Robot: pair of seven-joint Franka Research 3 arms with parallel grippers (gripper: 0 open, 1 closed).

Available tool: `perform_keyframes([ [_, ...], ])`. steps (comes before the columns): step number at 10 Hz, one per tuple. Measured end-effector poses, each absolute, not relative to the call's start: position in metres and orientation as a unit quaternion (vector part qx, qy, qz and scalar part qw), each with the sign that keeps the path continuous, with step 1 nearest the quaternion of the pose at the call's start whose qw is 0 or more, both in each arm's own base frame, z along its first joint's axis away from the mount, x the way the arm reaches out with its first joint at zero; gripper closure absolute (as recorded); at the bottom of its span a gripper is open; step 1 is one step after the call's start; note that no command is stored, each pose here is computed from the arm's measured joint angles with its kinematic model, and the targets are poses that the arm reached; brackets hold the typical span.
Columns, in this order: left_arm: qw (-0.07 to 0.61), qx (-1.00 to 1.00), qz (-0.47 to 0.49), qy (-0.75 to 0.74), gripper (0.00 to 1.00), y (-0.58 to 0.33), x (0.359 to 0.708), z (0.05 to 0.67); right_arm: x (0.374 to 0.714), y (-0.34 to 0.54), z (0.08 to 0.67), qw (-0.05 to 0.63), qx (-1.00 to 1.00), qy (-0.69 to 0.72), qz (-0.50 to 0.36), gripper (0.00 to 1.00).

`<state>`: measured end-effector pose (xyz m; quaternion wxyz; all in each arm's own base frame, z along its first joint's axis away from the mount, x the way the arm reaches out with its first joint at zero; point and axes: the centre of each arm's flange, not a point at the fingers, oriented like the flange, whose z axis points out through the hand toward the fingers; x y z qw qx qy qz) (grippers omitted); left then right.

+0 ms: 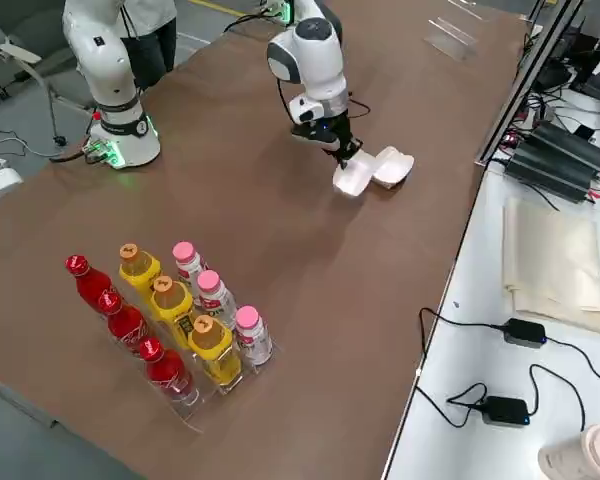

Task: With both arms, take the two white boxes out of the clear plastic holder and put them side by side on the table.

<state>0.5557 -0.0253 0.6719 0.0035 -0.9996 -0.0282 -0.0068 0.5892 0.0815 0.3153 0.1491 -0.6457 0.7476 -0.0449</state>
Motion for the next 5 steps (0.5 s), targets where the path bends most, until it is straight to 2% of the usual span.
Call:
perform_keyframes([
  [2,0.004,-0.999,-0.007,-0.031,0.0,-0.022,0.556,0.672,0.591,0.102,0.293,0.164,-0.615,0.769,-0.057,0.98],
  [5,0.004,-0.999,-0.007,-0.032,0.0,-0.021,0.556,0.672,0.604,0.117,0.268,0.149,-0.592,0.789,-0.076,0.98],
])
